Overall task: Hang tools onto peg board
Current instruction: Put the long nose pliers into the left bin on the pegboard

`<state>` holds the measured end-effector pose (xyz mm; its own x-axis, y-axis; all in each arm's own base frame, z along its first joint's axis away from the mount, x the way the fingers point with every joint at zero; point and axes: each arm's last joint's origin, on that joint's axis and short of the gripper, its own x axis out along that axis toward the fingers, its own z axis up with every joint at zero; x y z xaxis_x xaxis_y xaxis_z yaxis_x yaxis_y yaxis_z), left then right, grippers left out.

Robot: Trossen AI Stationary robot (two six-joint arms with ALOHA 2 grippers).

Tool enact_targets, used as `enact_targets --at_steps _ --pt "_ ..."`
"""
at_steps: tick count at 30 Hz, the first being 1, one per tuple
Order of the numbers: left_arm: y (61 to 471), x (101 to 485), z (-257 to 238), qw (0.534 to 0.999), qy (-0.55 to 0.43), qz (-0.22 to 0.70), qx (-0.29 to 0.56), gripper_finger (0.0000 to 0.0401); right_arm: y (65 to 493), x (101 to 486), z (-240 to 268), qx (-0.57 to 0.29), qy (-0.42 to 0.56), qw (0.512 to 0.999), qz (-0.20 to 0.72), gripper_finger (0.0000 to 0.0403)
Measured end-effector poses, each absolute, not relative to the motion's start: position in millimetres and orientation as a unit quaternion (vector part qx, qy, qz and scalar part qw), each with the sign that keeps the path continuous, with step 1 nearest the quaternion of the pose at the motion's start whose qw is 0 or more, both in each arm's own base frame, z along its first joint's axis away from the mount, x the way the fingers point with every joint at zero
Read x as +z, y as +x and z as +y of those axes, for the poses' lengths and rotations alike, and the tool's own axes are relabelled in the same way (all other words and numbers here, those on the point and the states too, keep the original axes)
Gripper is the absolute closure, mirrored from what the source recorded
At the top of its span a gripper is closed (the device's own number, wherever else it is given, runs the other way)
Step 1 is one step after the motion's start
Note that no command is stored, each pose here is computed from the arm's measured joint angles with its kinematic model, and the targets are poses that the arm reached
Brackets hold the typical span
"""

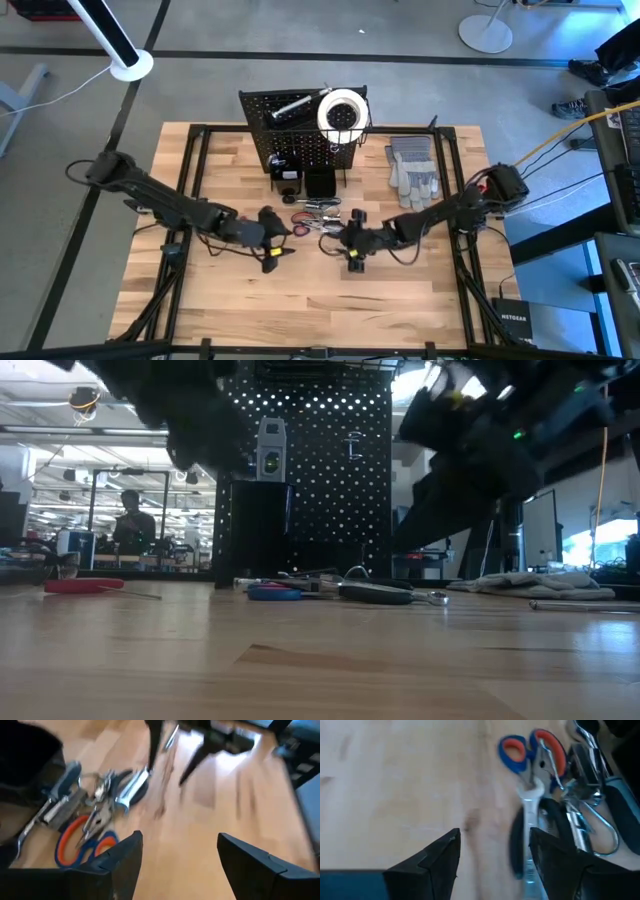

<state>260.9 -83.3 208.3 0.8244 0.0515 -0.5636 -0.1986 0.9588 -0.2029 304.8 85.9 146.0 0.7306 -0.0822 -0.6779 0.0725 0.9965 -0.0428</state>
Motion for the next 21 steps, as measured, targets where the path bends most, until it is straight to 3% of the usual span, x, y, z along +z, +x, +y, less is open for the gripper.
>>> enact_targets --at_steps 11,21 --pt "285 156 -79 0.924 -0.112 0.359 0.071 0.0175 311 141 55 -0.048 0.012 0.92 0.388 0.0166" --pt "292 148 -75 0.924 -0.121 0.356 0.062 0.0176 293 151 53 -0.017 0.007 0.898 0.44 0.0166"
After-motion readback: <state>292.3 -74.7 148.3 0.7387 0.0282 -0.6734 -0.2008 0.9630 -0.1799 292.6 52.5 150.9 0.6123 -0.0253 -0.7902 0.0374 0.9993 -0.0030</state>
